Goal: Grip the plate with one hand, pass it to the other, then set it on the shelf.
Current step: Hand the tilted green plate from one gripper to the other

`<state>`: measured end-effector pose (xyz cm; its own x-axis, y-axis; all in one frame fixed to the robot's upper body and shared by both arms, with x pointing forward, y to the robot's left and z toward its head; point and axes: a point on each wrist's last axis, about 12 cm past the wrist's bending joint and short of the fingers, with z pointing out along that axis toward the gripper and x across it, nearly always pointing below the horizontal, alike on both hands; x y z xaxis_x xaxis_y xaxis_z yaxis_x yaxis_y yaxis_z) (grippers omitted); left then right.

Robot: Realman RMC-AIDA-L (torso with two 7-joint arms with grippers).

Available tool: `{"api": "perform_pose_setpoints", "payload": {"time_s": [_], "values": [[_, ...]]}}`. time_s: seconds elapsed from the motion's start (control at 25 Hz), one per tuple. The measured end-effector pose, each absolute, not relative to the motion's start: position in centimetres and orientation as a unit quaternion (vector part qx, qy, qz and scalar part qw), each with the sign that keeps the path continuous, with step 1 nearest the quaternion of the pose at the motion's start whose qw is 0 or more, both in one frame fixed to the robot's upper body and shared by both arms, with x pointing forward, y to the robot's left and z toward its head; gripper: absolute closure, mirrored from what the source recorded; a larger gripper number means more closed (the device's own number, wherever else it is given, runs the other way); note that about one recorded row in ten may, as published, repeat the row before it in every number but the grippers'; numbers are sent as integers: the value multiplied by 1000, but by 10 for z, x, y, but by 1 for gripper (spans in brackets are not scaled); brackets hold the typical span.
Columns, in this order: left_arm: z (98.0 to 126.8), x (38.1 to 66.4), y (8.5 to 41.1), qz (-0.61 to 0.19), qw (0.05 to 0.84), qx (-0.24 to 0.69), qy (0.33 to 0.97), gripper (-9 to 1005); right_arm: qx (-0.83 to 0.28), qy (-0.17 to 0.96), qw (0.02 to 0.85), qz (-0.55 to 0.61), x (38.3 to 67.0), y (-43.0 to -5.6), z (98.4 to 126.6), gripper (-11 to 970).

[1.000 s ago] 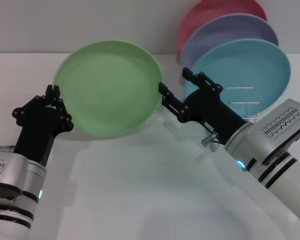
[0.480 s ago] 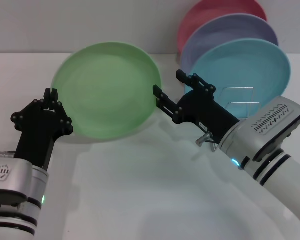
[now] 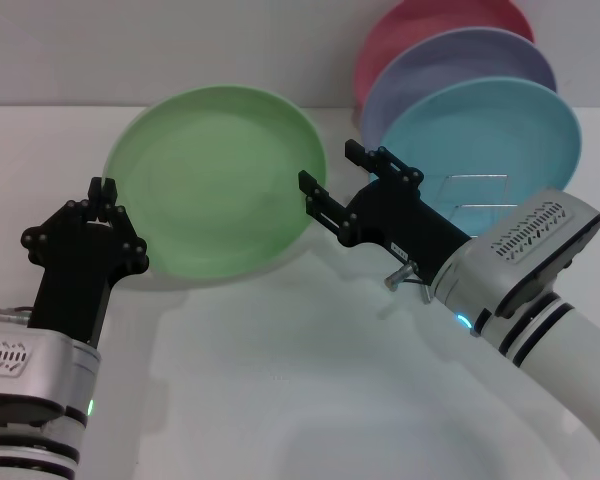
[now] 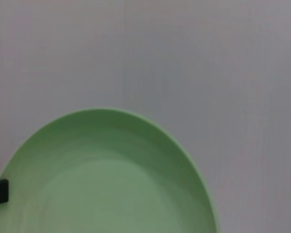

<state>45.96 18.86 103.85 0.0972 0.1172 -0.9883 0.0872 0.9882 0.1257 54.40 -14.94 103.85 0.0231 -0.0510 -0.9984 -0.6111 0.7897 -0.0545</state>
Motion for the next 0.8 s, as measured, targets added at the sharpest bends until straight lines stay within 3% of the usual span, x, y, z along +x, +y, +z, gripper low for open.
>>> {"api": "perform_pose_setpoints", "payload": {"time_s": [0.8], "values": [[1039,454,185,9,740,76,669,964,-249,671,666,210,545,-146,1038,281]]}}
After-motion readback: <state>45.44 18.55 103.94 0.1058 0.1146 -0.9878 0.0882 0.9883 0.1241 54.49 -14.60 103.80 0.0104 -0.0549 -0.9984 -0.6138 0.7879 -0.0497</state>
